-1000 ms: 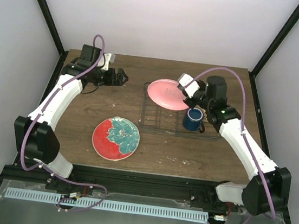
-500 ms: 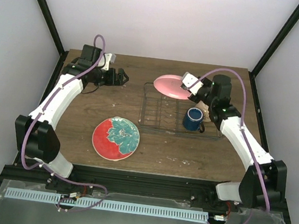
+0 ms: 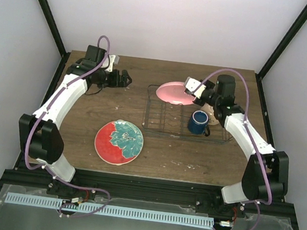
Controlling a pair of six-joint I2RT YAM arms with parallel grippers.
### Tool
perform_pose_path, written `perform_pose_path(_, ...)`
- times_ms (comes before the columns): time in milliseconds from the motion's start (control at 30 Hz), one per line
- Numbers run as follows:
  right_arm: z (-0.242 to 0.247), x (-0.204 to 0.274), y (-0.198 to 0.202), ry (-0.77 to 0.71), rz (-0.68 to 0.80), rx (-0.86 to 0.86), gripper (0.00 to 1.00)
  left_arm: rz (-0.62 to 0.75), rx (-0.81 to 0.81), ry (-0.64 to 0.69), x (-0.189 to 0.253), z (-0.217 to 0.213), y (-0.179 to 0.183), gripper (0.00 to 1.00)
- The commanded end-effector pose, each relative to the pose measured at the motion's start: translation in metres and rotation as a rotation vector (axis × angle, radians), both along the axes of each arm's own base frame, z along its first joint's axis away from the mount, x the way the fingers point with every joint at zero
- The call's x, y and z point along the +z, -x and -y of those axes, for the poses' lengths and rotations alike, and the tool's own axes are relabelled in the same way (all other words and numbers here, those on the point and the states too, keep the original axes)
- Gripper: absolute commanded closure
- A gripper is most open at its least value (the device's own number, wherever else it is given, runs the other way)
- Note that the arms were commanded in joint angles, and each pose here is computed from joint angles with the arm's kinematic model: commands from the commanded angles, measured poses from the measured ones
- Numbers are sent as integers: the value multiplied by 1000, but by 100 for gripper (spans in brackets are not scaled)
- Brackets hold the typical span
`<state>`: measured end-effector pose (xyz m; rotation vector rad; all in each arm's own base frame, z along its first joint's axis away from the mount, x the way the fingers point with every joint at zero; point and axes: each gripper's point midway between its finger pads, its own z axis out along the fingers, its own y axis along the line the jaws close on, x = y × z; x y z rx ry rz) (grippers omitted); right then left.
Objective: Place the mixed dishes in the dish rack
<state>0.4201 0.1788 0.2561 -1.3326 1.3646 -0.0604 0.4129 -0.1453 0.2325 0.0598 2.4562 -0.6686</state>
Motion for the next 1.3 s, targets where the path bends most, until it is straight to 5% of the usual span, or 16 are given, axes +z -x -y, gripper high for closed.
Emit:
perform_pose_path(0, -4, 21, -5, -11, 71, 39, 99, 15, 10, -10, 4, -3, -7, 0)
perform_pose_path(533, -8, -22, 9, 6, -43, 45, 99, -1, 7, -8, -1, -1, -10, 0)
perform_pose_path(867, -16, -22, 15, 0, -52, 71, 62, -12, 8, -6, -5, -2, -8, 0)
perform_pose_path(1267, -21, 19, 24, -44, -21, 39, 41, -95, 51, -36, -17, -12, 12, 0)
